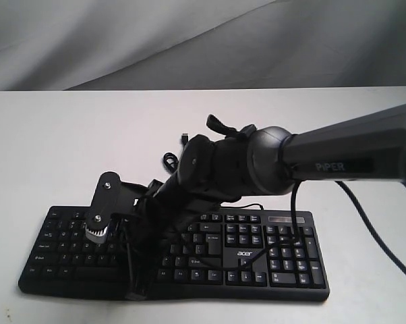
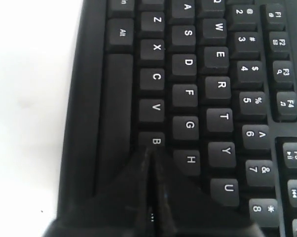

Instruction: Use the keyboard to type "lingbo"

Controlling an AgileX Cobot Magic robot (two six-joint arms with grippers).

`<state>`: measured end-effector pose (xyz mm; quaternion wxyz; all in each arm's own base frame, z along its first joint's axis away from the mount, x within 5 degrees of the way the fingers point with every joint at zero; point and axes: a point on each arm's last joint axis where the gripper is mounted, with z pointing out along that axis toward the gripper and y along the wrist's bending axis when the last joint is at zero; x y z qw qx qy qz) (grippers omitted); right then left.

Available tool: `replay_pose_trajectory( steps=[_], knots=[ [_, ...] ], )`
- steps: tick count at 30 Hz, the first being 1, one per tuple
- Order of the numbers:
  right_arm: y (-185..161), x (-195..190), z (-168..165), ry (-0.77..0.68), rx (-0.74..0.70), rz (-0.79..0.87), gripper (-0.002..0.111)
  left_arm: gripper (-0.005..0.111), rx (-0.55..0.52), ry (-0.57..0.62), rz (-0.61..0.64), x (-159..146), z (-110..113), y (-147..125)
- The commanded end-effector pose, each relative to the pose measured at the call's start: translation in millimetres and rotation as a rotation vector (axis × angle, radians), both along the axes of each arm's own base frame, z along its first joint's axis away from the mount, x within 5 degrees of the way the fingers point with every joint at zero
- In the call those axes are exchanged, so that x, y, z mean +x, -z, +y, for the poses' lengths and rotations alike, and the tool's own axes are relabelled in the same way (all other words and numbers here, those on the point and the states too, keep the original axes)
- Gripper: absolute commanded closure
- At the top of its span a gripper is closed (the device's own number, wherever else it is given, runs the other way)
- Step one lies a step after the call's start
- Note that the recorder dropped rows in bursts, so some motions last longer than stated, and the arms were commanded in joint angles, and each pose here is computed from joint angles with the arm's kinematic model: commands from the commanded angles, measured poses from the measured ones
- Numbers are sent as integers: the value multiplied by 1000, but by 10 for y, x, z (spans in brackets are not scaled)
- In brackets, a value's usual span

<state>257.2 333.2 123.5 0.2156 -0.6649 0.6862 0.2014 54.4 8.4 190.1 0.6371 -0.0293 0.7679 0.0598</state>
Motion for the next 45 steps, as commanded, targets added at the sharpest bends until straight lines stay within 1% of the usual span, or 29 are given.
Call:
replay_pose_trajectory(
  steps=[1, 8, 16, 21, 25, 31, 45],
  knots=[
    [-16, 1, 10, 2, 7, -4, 108, 106, -5, 0, -6, 0, -1, 8],
    [95, 8, 10, 3, -12, 4, 108, 106, -5, 0, -6, 0, -1, 8],
    [-141, 29, 23, 12, 33, -42, 108, 106, -5, 0, -6, 0, -1, 8],
    [-202, 135, 149, 20, 69, -58, 108, 106, -5, 0, -6, 0, -1, 8],
    [-126, 196, 240, 12, 71, -37, 108, 106, -5, 0, -6, 0, -1, 8],
    [-22, 217, 273, 14, 58, -13, 108, 106, -5, 0, -6, 0, -1, 8],
    [-21, 213, 272, 13, 57, -8, 108, 106, -5, 0, -6, 0, -1, 8]
  ],
)
